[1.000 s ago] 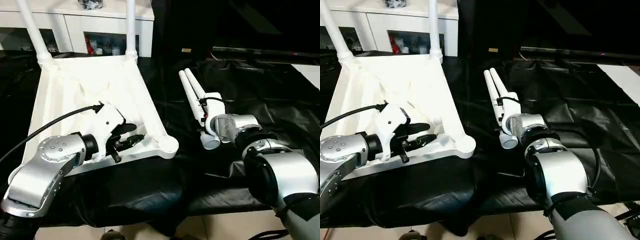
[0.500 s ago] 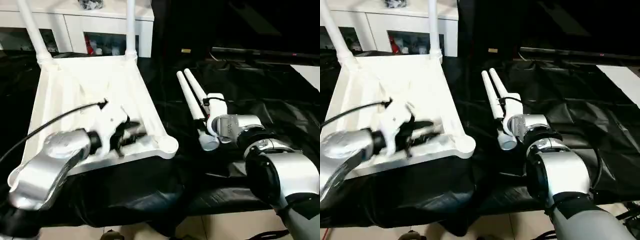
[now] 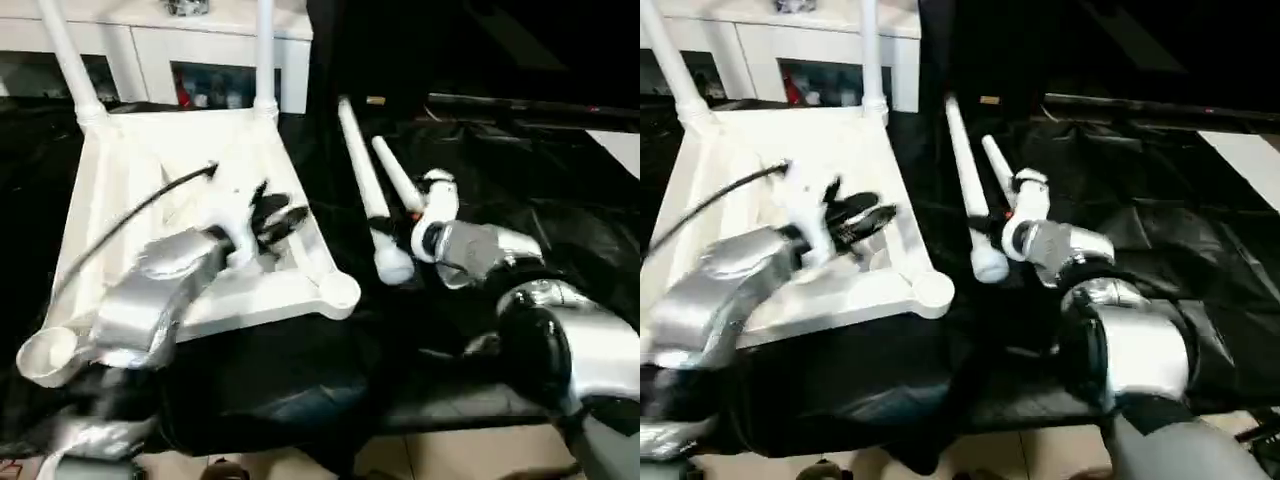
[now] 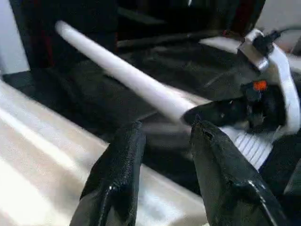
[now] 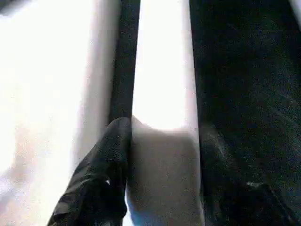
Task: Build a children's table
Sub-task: Pick table leg
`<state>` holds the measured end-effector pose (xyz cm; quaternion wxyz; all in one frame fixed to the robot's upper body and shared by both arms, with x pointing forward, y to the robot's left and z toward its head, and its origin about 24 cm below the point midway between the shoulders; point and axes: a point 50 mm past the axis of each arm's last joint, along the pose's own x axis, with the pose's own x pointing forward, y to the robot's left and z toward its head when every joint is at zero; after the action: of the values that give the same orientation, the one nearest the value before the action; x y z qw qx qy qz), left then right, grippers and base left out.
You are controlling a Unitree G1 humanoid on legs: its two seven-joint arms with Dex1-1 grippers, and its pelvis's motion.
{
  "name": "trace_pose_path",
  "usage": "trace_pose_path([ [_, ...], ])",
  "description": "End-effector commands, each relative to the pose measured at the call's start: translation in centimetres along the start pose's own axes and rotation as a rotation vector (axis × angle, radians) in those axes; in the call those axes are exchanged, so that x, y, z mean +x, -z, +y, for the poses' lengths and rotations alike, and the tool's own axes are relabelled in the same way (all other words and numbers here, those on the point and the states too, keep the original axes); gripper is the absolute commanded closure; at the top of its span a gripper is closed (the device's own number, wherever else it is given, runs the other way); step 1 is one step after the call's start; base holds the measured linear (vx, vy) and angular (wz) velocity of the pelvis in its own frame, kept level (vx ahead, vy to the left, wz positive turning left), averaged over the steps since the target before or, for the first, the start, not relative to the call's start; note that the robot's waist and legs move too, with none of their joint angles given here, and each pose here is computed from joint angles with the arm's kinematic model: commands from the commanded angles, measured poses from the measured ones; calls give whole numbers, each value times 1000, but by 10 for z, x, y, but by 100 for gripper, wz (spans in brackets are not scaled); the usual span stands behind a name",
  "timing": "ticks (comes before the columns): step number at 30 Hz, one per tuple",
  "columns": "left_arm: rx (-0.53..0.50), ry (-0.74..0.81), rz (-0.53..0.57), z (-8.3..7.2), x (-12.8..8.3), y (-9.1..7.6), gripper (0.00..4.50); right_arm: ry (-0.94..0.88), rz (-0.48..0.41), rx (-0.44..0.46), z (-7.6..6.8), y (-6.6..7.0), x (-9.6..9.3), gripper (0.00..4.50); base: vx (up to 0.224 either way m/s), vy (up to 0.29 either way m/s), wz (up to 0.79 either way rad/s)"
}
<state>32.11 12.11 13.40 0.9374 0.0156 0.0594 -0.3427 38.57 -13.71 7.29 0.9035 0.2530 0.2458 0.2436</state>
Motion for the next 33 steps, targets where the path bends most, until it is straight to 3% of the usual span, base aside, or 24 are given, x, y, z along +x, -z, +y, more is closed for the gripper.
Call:
trace_pose_path([
  [1, -49, 22, -13, -3, 8, -3, 236, -173, -153, -36, 7, -14, -7, 266, 0, 0, 0],
  [2, -49, 22, -13, -3, 8, -3, 229, -173, -153, -36, 7, -14, -7, 266, 0, 0, 0],
  [4, -151, 55, -59, -10, 19, -10, 211, -417, -220, -43, 16, -8, -19, 266, 0, 0, 0],
  [8, -212, 41, -79, -9, 25, -13, 186, -520, -228, -28, 20, -3, -27, 266, 0, 0, 0],
  [12, -348, 72, -128, -10, 30, -23, 145, -686, -203, -37, 31, 7, -39, 267, 0, 0, 0],
  [17, -407, 109, -165, -13, 32, -29, 100, -738, -172, -49, 38, 12, -44, 267, 0, 0, 0],
  [21, -423, 122, -175, -17, 34, -31, 93, -752, -143, -68, 42, 15, -45, 267, 0, 0, 0],
  [22, -447, 136, -193, -20, 35, -33, 61, -758, -131, -76, 45, 17, -44, 267, 0, 0, 0],
  [26, -454, 137, -192, -21, 36, -34, 62, -762, -118, -92, 48, 18, -45, 267, 0, 0, 0],
  [33, -485, -29, -153, -9, 39, -34, 133, -616, -129, -254, 63, 14, -29, 267, 0, 0, 0],
])
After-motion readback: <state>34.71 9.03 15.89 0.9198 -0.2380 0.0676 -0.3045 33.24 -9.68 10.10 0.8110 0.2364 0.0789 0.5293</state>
